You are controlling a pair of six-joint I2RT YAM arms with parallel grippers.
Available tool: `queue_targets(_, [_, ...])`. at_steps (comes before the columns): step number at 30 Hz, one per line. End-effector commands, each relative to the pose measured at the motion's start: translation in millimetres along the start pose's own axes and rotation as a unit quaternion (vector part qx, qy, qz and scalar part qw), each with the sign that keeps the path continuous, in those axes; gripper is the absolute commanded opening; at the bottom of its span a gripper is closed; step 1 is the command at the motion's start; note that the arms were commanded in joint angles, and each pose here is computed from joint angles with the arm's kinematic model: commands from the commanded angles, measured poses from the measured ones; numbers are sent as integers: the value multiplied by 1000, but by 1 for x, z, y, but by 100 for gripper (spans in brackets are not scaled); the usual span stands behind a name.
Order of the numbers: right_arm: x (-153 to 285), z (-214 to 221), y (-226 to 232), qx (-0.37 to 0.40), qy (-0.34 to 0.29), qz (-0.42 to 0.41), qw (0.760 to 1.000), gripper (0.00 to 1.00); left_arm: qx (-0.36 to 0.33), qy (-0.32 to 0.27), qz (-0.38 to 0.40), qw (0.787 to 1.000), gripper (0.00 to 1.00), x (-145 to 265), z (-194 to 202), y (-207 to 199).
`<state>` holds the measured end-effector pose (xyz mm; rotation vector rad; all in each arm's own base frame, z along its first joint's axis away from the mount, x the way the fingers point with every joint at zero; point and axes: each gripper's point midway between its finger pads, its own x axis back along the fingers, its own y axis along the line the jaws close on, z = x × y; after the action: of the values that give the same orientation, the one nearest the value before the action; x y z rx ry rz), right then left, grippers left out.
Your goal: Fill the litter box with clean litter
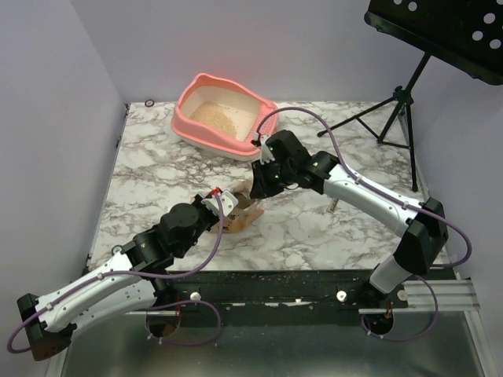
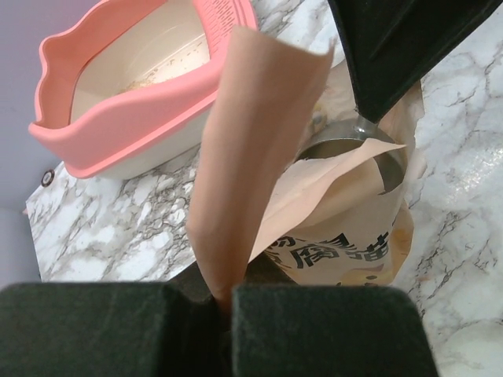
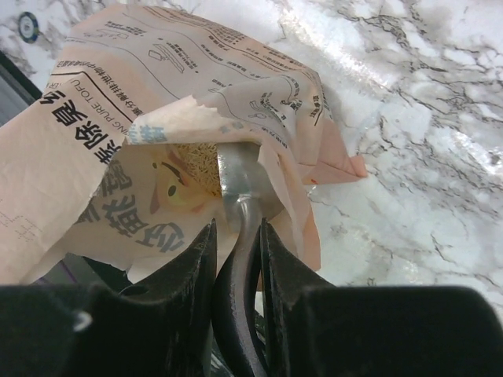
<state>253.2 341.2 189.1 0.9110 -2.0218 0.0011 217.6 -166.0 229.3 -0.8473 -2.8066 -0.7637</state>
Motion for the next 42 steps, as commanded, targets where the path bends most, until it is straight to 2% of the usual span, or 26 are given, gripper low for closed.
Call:
queue_targets(1, [-26, 45, -20, -44, 55, -14, 997, 1, 31, -131, -26, 991, 0, 12, -66, 21])
queue_targets(10, [-18, 51, -19, -121, 11, -91, 988, 1, -5, -87, 6, 996, 0, 12, -35, 6])
queue_targets(17, [-16, 45, -13, -175, -8, -185, 967, 1, -25, -76, 15, 997, 0, 10, -23, 0])
queue_targets(20, [-9, 41, -8, -175, -18, -210, 962, 1, -34, -85, 29, 995, 0, 8, -21, -8])
queue_targets(32, [39, 29, -10, -175, -83, -221, 956, 1, -36, -74, 72, 994, 0, -6, -20, -29])
queue_targets(42, [55, 24, -3, -189, -93, -248, 946, 0, -39, -72, 94, 992, 0, -13, -16, -42])
